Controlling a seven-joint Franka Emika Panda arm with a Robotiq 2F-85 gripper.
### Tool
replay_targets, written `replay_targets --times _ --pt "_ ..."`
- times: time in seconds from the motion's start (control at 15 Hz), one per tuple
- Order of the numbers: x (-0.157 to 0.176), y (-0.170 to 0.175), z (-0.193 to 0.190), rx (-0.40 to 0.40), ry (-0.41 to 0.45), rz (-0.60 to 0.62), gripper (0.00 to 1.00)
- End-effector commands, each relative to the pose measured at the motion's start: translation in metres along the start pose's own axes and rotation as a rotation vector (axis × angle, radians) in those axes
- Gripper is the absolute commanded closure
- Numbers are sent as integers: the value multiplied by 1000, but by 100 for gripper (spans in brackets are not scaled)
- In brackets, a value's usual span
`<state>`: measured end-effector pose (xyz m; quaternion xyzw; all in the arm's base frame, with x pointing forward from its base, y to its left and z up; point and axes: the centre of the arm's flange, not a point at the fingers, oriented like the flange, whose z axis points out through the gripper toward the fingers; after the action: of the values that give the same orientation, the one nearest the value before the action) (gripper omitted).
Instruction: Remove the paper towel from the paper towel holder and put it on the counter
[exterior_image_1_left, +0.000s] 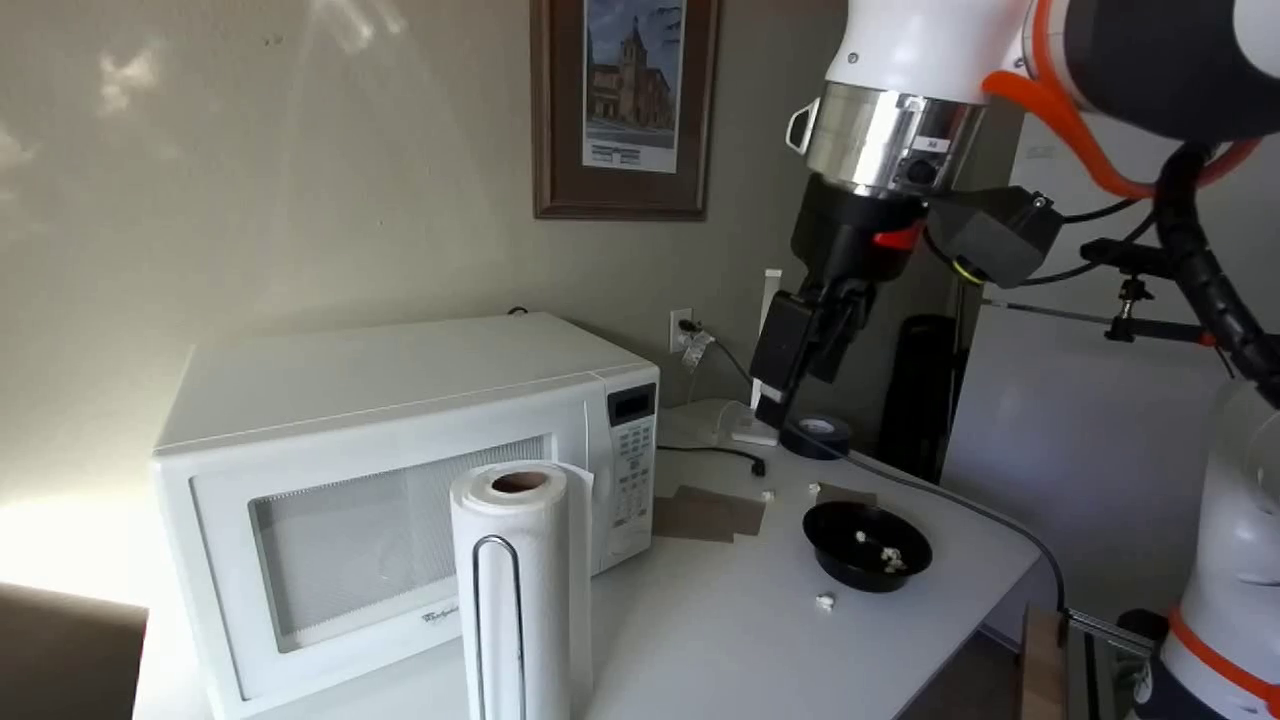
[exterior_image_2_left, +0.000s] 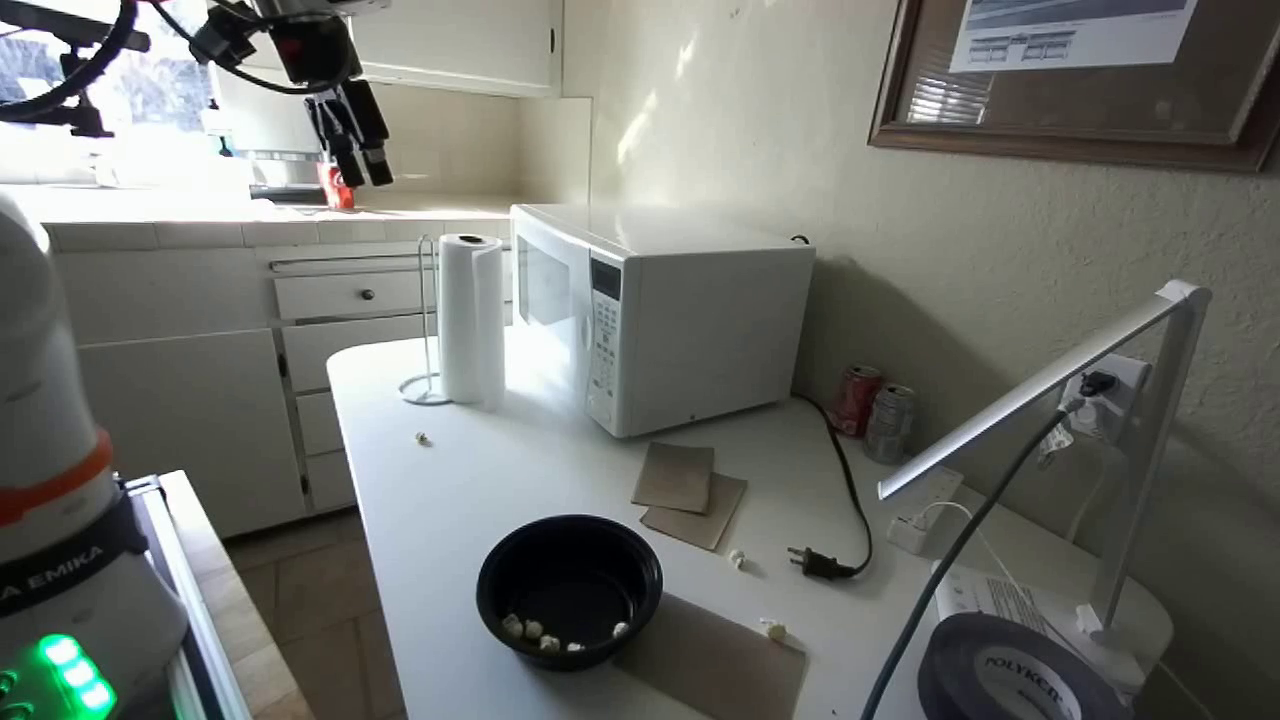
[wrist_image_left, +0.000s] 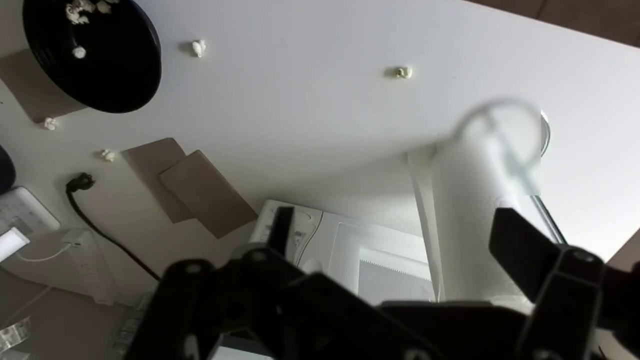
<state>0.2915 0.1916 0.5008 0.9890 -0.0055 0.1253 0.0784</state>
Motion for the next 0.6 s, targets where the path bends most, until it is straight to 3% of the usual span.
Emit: replay_targets --times 0.0,0.27,0.53 --pt "27 5 16 48 13 -78 0" --pt "69 8 36 142 74 -229 0" --pt "99 12 60 187 66 -314 0"
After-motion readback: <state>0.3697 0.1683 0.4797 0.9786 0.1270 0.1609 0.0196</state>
